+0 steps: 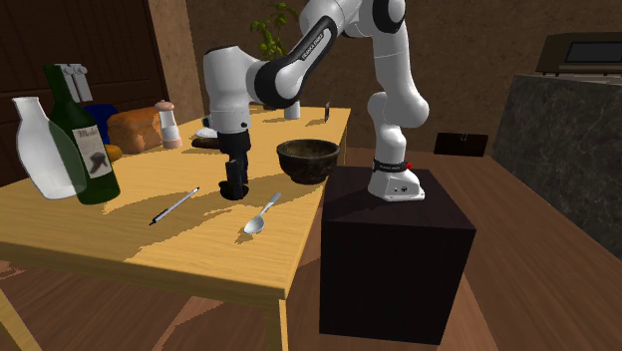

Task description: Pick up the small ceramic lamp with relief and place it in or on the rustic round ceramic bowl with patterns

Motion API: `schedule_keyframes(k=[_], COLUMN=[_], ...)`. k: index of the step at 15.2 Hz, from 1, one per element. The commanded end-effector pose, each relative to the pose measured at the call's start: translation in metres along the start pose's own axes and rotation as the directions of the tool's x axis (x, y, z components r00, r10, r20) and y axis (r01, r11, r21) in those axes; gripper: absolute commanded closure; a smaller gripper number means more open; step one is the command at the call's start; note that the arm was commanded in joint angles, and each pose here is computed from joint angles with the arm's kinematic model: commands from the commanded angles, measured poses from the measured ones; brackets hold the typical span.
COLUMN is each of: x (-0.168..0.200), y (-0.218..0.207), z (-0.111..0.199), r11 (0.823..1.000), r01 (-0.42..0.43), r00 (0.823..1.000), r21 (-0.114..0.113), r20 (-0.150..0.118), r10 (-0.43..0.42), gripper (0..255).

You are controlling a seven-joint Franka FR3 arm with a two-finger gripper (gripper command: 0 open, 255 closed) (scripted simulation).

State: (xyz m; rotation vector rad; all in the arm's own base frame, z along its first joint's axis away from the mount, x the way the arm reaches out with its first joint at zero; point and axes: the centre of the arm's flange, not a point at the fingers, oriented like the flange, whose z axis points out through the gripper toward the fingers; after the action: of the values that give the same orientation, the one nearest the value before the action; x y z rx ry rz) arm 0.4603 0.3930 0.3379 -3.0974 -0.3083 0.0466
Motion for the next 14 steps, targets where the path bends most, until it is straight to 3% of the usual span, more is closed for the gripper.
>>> schedule_keyframes(k=[1,5,6,14], x=[-0.0001,-0.0001,-0.0001,-0.0001], y=[0.0002,0.0001,0.0001,0.0000], z=[0.0006,0.0006,0.0006,0.0006], r11=[1.000,1.000,1.000,1.000], r01=[0.000,0.000,0.000,0.000], r00=[1.000,1.000,1.000,1.000], r21=[0.000,0.000,0.000,0.000], r20=[0.000,0.000,0.000,0.000], r10=[0.000,0.000,0.000,0.000], gripper=[0,0,255,255])
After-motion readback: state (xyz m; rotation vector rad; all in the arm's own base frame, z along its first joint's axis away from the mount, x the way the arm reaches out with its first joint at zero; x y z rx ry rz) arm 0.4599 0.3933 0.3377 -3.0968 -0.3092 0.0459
